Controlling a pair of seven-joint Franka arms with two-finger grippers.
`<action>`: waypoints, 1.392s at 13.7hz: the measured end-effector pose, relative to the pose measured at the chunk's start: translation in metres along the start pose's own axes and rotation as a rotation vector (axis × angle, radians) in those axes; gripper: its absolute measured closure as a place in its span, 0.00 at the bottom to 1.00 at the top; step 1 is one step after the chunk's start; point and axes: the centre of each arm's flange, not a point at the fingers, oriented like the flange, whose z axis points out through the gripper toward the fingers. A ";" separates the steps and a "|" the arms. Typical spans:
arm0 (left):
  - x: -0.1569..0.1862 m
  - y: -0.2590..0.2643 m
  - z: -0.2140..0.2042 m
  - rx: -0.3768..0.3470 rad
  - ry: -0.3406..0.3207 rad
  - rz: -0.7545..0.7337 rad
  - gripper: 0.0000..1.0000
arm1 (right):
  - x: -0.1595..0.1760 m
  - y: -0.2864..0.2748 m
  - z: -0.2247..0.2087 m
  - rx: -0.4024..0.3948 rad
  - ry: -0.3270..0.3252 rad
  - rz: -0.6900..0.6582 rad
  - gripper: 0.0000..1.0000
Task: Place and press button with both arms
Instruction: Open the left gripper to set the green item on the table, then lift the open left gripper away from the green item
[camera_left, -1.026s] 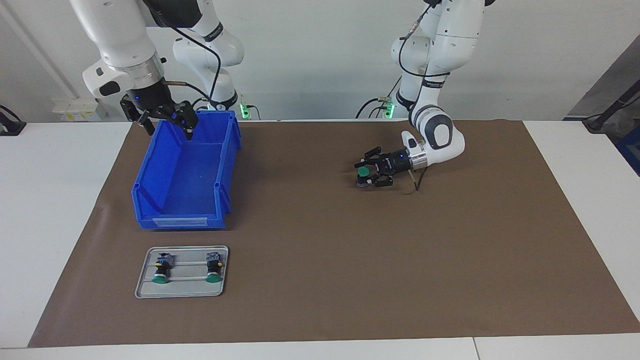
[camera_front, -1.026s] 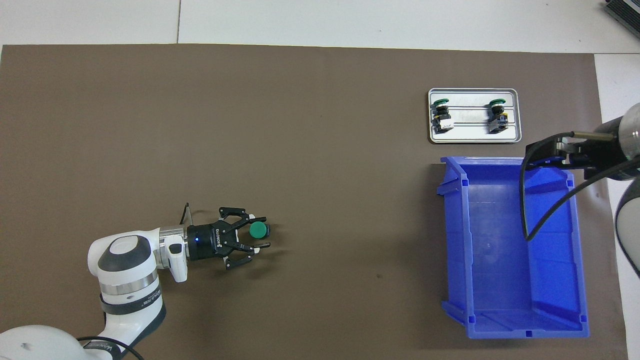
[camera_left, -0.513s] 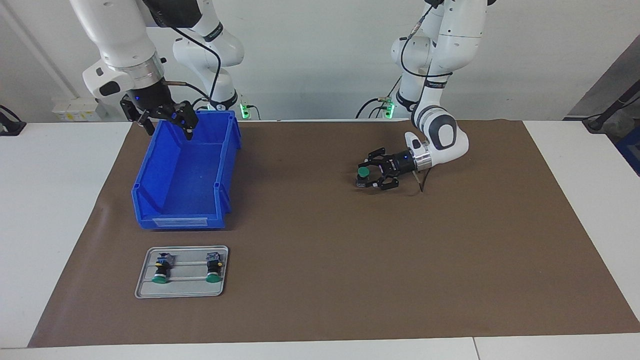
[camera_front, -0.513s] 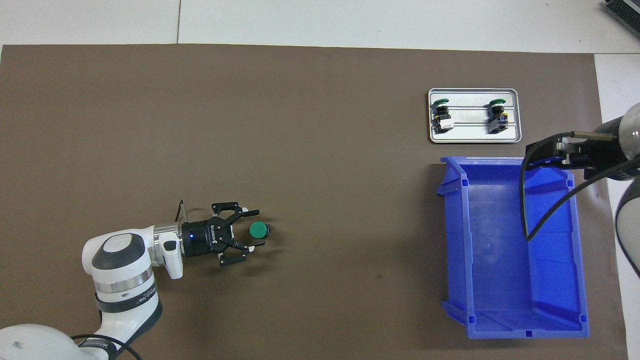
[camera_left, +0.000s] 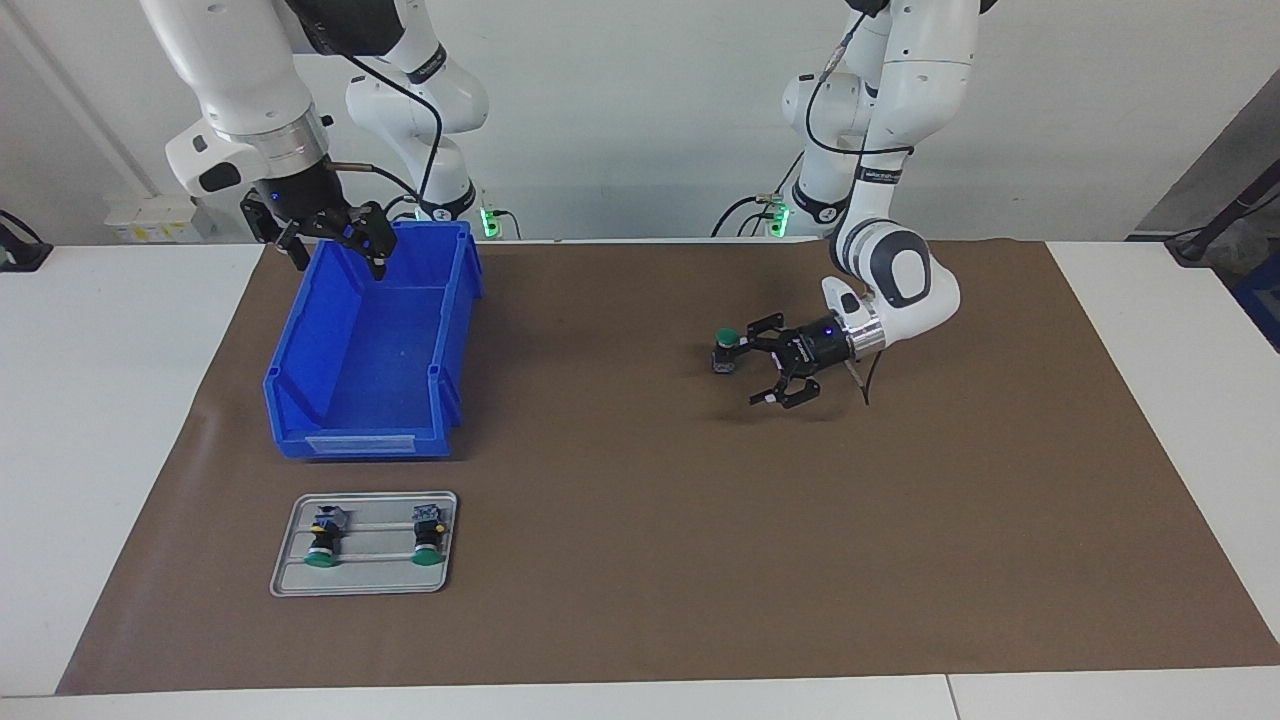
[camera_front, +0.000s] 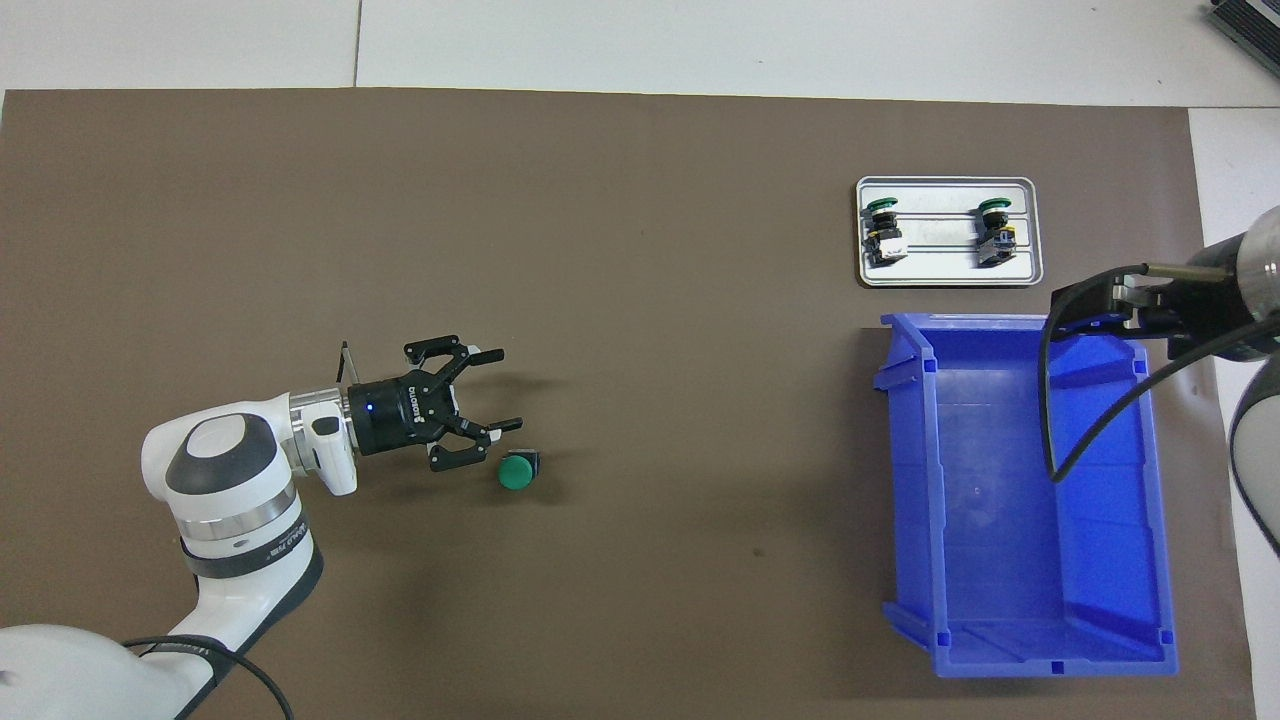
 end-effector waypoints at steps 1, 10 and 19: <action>0.008 -0.009 0.001 0.010 0.004 -0.019 0.07 | 0.000 0.001 0.000 0.000 0.000 0.002 0.00; 0.057 -0.048 -0.011 0.123 0.005 -0.124 0.04 | 0.000 0.003 0.001 -0.001 -0.004 0.005 0.00; 0.143 -0.071 -0.041 0.222 -0.162 -0.259 0.04 | -0.003 -0.011 0.001 0.000 -0.002 -0.020 0.01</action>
